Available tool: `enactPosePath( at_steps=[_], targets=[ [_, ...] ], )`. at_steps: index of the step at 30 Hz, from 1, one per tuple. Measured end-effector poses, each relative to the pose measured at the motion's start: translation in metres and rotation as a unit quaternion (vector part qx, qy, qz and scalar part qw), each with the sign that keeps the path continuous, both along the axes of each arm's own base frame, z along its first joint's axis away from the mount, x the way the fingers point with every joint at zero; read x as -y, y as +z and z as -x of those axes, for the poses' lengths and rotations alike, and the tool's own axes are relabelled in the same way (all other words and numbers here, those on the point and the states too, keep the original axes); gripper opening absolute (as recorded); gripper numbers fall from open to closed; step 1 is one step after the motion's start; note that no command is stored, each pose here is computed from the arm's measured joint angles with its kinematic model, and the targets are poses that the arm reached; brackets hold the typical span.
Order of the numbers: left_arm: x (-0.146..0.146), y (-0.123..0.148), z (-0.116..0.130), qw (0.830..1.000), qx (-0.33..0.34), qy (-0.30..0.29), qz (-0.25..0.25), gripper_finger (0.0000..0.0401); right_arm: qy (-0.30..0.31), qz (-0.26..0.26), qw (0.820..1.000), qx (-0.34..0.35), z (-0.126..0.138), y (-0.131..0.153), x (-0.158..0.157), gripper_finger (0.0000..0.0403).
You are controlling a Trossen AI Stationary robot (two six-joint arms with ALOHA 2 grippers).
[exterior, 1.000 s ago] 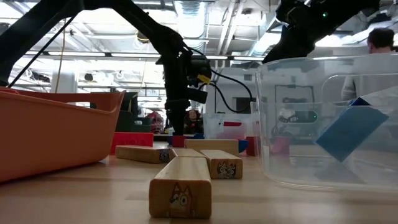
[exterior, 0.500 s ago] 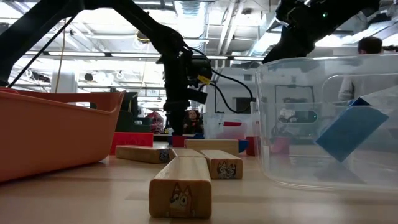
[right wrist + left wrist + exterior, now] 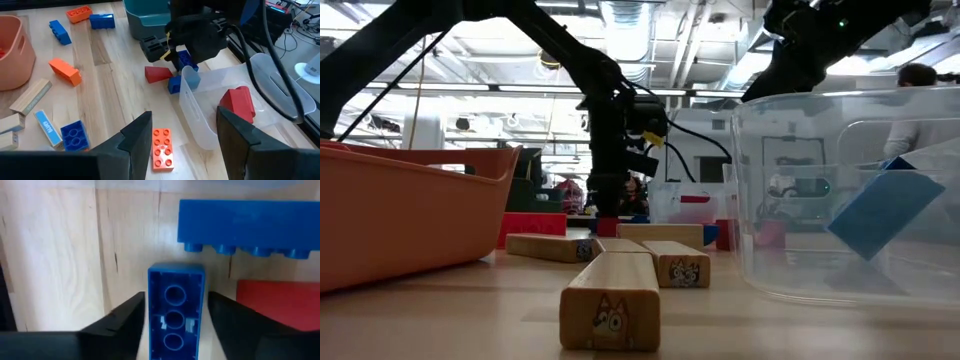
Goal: Sort blocks
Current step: Put the blue game piece into the bottom transparent bin
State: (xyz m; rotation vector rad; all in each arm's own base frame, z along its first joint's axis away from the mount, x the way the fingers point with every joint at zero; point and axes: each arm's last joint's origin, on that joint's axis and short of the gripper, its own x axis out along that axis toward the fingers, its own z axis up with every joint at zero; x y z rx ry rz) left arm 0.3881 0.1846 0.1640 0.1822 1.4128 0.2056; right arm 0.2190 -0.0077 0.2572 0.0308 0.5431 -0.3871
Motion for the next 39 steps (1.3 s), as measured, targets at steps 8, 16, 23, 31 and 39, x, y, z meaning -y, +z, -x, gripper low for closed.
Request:
enactPosePath(
  at_steps=[8,16,23,31,39],
  targets=[
    [0.001,0.005,0.002,1.000,-0.021,0.000,0.009,0.0127,0.000,0.000,1.000,0.000,0.000,0.000,0.000,0.0196],
    [0.006,0.057,0.010,0.999,-0.030,-0.007,0.033,0.0127,-0.001,-0.001,1.000,-0.007,0.001,-0.001,0.000,0.0181],
    [0.032,0.095,0.019,0.987,0.054,-0.043,0.143,0.0127,0.002,0.001,1.000,0.000,0.000,0.000,0.000,0.0171],
    [0.069,0.102,0.025,0.943,0.164,-0.154,0.246,0.0127,0.098,0.095,0.989,0.049,-0.011,0.011,-0.027,0.0170],
    [0.083,0.107,0.043,0.903,0.205,-0.201,0.319,0.0127,0.193,0.247,0.947,0.075,-0.050,-0.004,-0.067,0.0168]
  ],
)
